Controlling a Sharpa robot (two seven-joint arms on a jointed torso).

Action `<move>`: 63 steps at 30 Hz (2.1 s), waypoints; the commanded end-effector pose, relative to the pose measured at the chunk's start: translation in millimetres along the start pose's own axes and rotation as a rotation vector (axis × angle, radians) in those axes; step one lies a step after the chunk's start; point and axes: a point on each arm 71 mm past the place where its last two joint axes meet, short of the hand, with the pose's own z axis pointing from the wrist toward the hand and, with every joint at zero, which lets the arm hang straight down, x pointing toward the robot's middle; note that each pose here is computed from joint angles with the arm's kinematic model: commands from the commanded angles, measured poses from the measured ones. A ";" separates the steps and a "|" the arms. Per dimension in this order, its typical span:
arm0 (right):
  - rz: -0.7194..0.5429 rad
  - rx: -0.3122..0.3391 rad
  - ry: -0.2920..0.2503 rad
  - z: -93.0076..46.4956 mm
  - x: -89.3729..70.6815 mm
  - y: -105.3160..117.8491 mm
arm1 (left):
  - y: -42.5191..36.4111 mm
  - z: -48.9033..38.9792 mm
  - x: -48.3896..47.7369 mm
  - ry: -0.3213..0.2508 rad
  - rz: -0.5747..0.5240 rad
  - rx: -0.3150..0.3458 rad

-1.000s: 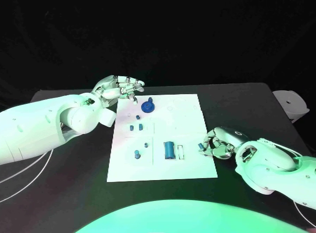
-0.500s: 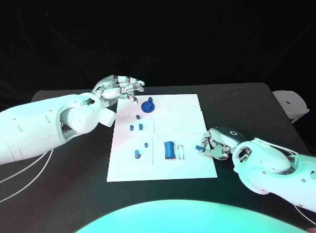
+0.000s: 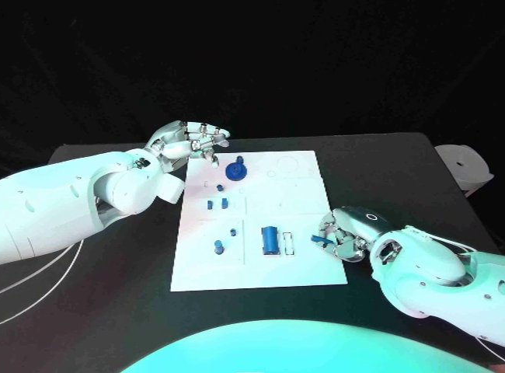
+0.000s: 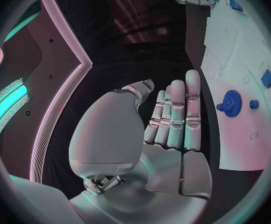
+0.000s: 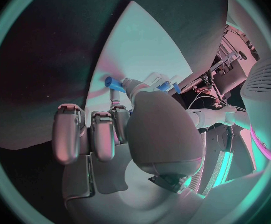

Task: Assemble the parts on the task board

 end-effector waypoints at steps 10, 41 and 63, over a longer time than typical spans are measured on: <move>0.137 -0.002 -0.030 1.0 -7.5 20.9 | -1.3 0.4 3.2 0.018 -0.009 0.008; 0.264 0.028 0.133 24.0 12.4 38.6 | -1.6 0.7 5.7 0.028 -0.011 0.007; 0.249 0.010 0.134 26.8 13.5 43.0 | -1.5 0.3 4.9 0.029 -0.008 0.004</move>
